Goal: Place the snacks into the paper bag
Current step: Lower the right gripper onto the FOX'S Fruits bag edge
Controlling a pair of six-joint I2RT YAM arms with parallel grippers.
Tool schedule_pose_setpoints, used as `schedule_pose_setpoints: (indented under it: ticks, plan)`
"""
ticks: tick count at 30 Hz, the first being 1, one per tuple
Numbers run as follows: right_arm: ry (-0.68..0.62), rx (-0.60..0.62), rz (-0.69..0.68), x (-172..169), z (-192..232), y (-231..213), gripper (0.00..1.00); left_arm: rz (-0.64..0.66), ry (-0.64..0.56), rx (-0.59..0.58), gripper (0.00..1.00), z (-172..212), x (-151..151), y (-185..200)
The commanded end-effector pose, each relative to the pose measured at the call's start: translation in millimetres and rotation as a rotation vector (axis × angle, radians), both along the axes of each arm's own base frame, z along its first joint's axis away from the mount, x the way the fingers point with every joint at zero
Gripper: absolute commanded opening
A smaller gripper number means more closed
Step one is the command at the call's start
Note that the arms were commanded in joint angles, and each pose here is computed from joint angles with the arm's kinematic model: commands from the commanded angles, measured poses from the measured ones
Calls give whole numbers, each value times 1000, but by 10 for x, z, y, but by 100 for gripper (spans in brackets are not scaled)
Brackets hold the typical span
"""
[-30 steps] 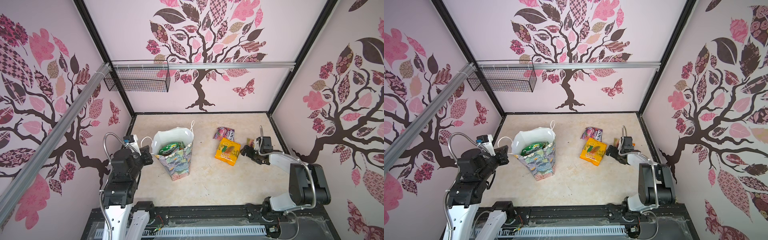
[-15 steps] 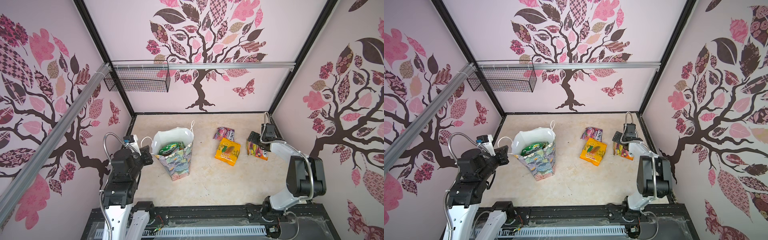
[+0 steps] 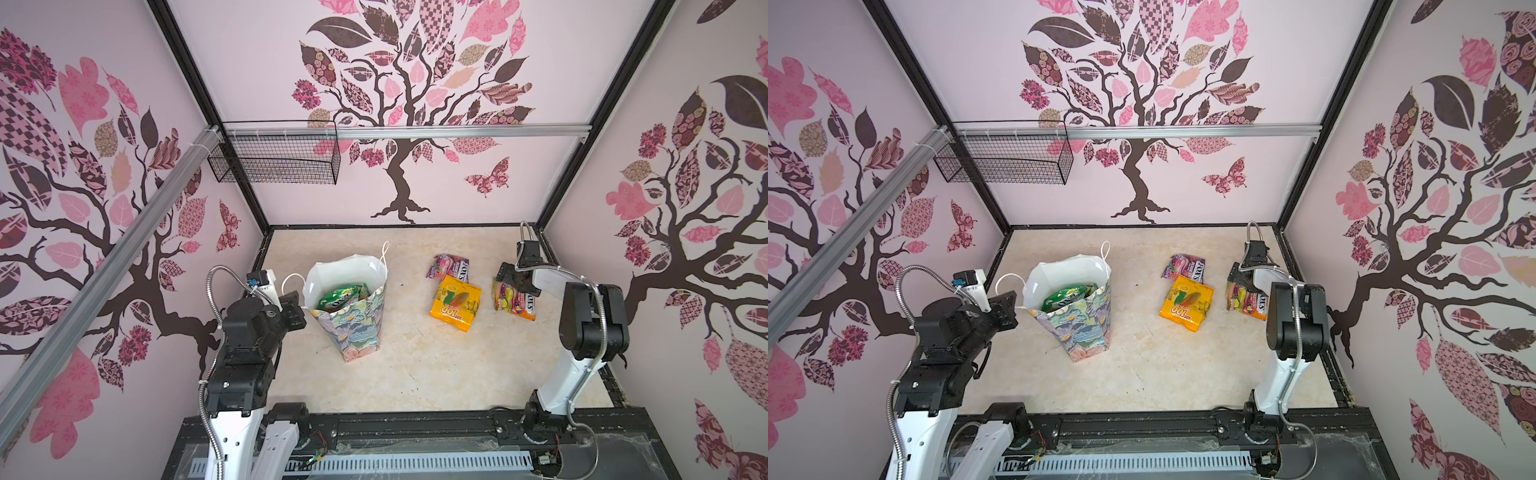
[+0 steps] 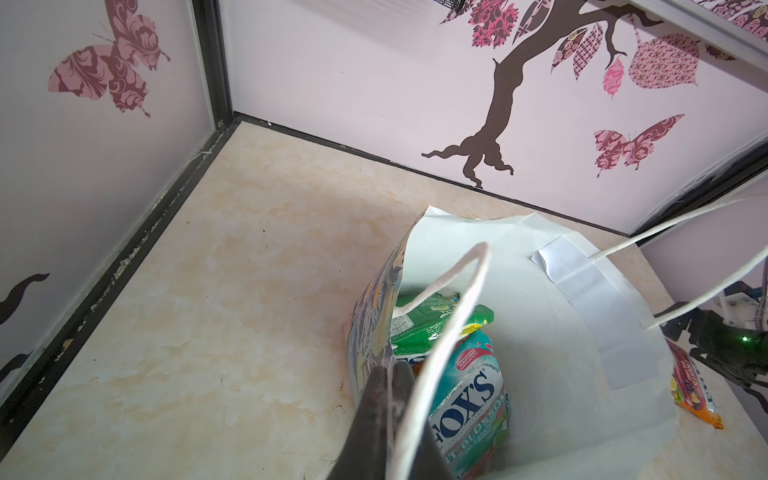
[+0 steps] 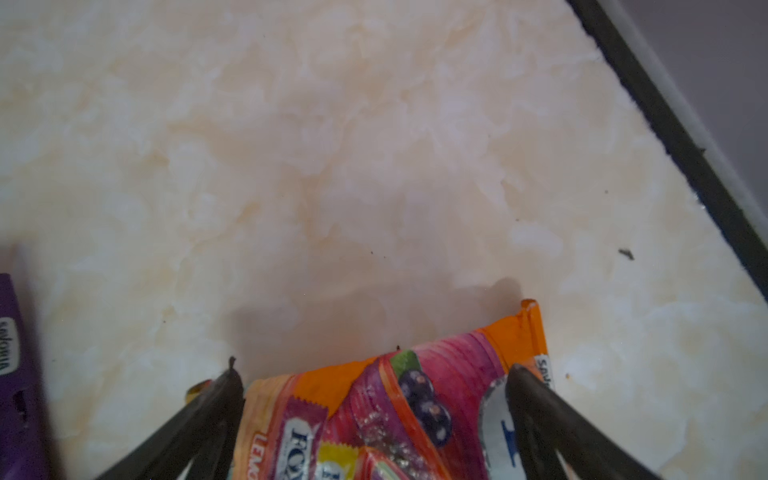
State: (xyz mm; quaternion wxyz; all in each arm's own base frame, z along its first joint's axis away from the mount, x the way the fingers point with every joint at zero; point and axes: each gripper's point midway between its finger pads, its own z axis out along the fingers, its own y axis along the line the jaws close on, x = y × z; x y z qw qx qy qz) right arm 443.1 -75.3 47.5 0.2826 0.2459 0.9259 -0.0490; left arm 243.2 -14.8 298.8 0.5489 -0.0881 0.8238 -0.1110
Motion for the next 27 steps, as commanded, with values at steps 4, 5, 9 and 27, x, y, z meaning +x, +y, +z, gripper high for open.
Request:
schedule_pose_setpoints:
  ticks: [4, 5, 9, 27]
  plan:
    - [58, 101, 16, -198, -113, 153, 100, 2, -22, 11, 9, 34, -14, 11]
    - [56, 122, 22, -228, -109, 191, 100, 1, -22, 12, 9, 36, -18, 9]
    - [30, 205, 43, -375, -91, 352, 100, 2, -21, 12, 9, 22, -25, 9]
    - [-77, 451, 222, -1561, 119, 1325, 95, 6, -12, 5, 9, -8, -18, 12]
